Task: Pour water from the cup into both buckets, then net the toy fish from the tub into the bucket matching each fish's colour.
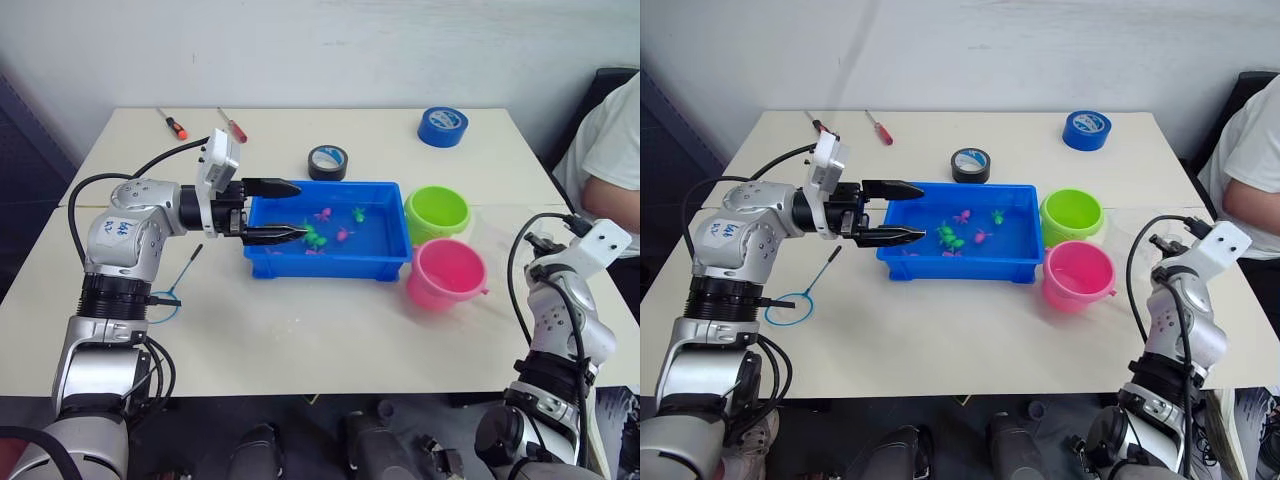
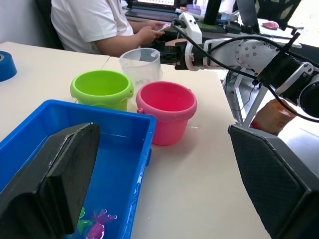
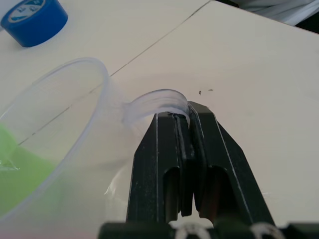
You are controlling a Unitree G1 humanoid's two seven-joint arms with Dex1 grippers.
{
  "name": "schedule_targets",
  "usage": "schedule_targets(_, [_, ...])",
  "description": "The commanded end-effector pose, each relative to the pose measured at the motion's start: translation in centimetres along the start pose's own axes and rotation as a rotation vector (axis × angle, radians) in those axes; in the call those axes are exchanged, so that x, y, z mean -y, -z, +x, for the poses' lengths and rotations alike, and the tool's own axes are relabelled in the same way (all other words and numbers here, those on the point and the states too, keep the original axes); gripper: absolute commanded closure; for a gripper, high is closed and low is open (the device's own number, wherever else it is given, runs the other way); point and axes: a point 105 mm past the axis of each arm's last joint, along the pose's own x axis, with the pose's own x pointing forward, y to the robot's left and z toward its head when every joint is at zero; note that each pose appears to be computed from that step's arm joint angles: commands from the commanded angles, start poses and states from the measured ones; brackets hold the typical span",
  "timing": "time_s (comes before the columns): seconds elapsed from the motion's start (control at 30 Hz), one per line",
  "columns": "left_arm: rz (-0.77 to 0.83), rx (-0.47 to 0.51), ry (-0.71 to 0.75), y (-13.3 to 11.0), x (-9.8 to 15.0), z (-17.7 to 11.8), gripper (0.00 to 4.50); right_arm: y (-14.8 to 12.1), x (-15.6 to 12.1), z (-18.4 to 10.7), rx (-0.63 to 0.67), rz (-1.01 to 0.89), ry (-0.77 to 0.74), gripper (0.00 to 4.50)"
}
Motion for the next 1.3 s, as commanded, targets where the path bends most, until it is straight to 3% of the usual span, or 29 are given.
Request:
schedule_targets(0.03, [0.051, 0.004, 0.006, -1.4, 0.2, -0.2, 0.00, 0.2, 0.6, 0.0, 0.008, 0.000, 0.026, 4.45])
schedule_targets(0.13, [0.051, 0.000, 0.004, -1.4, 0.2, -0.3, 0.00, 1.1, 1.0, -0.1, -0.018, -0.024, 0.038, 4.45])
schedule_targets(0.23, [0.052, -0.003, 0.004, -1.4, 0.2, -0.2, 0.00, 1.5, 1.6, -0.4, -0.043, -0.061, 0.050, 3.52])
schedule_targets(0.33, [0.052, -0.004, 0.004, -1.3, 0.1, -0.1, 0.00, 1.4, 2.3, -0.9, -0.051, -0.102, 0.062, 2.44])
schedule_targets(0.5, [0.053, -0.002, 0.003, -1.2, 0.0, 0.1, 0.00, 1.1, 3.4, -3.0, -0.076, -0.164, 0.057, 0.14])
schedule_targets(0.7, [0.038, 0.012, -0.032, -1.0, -0.5, -0.3, 0.00, -0.6, 4.0, -6.8, -0.119, -0.302, -0.026, 0.06])
schedule_targets(0.9, [-0.008, 0.020, -0.164, 0.8, -1.6, -2.1, 0.00, -3.7, -0.4, -10.1, -0.129, -0.462, -0.438, 0.06])
schedule_targets(1.03, [-0.026, 0.023, -0.309, 1.8, -2.0, -4.1, 0.00, -5.0, -4.8, -13.0, -0.107, -0.578, -0.793, 0.06])
schedule_targets(1.3, [-0.068, 0.050, -0.611, 3.4, -3.1, -7.5, 0.00, -2.3, -10.6, -17.5, -0.185, -0.639, -1.300, 0.06])
